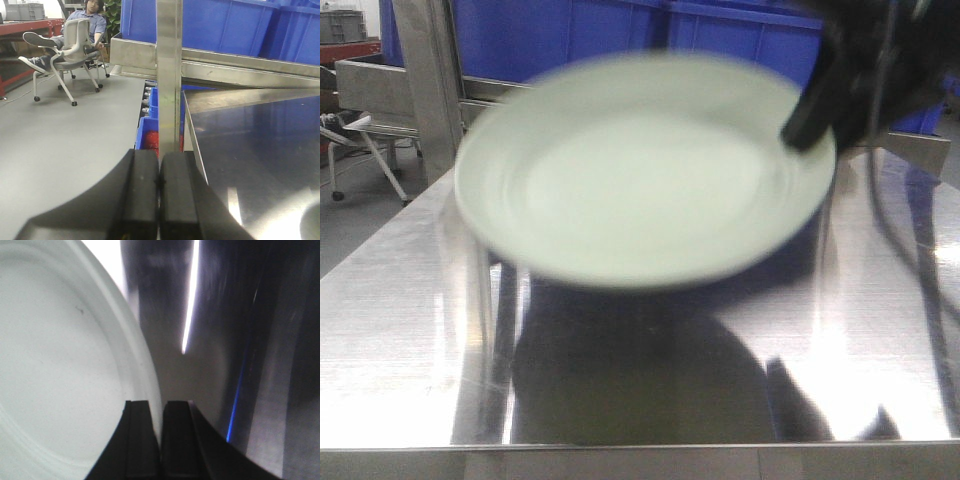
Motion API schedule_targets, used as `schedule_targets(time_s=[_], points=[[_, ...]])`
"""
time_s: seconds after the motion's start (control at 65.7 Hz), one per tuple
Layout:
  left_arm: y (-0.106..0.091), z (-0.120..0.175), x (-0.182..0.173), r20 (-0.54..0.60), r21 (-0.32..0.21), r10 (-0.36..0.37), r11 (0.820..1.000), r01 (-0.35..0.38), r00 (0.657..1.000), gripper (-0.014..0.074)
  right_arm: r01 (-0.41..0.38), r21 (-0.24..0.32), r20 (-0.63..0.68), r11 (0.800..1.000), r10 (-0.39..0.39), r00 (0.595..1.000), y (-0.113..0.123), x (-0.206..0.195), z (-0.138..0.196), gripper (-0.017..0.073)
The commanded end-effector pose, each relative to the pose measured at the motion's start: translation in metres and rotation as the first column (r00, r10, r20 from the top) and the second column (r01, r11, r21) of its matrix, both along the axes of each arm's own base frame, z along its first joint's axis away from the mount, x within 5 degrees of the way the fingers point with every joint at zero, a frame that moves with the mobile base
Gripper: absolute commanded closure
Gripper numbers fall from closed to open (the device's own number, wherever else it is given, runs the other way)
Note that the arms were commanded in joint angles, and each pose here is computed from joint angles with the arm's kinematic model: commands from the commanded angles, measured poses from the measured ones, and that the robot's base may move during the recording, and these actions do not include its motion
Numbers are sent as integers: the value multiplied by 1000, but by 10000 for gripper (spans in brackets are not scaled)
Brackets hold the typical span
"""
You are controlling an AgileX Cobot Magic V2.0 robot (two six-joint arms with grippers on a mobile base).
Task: Place green plate on second shelf with right arm
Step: 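Lift the plate off the table and raise it upright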
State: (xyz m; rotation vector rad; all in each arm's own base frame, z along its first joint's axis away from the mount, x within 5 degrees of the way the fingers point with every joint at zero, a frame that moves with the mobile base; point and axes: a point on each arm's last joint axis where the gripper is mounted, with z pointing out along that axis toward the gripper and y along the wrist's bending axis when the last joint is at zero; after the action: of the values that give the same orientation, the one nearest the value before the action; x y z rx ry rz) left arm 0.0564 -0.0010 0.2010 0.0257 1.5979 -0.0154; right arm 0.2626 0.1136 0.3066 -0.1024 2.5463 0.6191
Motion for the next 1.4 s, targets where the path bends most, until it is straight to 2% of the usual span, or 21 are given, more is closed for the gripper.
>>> schedule_targets(time_s=[0.0,0.137,0.259,0.472,0.609,0.7,0.806,0.867,0.959,1.065,1.278,1.385], points=[[-1,-5,0,68,-5,-10,1000,10,998,463,35,64,253,997,-50,966,-13,-21,53,535],[-1,-5,0,68,-5,-10,1000,10,998,463,57,33,484,998,-66,873,-33,-58,87,535],[-1,-5,0,68,-5,-10,1000,10,998,463,75,19,598,997,-72,798,-47,-88,97,535],[-1,-5,0,68,-5,-10,1000,10,998,463,87,79,716,993,-118,688,-64,-135,99,535],[-1,-5,0,68,-5,-10,1000,10,998,463,94,119,806,988,-152,572,-77,-166,99,535],[-1,-5,0,68,-5,-10,1000,10,998,463,103,121,852,987,-157,499,-84,-182,96,535],[-1,-5,0,68,-5,-10,1000,10,998,463,126,86,890,988,-133,437,-88,-189,88,535],[-1,-5,0,68,-5,-10,1000,10,998,463,141,49,900,989,-105,424,-88,-185,80,535],[-1,-5,0,68,-5,-10,1000,10,998,463,151,17,899,988,-81,430,-85,-176,67,535],[-1,-5,0,68,-5,-10,1000,10,998,463,151,16,899,988,-81,431,-81,-162,51,535],[-1,-5,0,68,-5,-10,1000,10,998,463,151,42,919,988,-97,383,-73,-137,39,535],[-1,-5,0,68,-5,-10,1000,10,998,463,152,35,914,988,-93,395,-70,-126,35,535]])
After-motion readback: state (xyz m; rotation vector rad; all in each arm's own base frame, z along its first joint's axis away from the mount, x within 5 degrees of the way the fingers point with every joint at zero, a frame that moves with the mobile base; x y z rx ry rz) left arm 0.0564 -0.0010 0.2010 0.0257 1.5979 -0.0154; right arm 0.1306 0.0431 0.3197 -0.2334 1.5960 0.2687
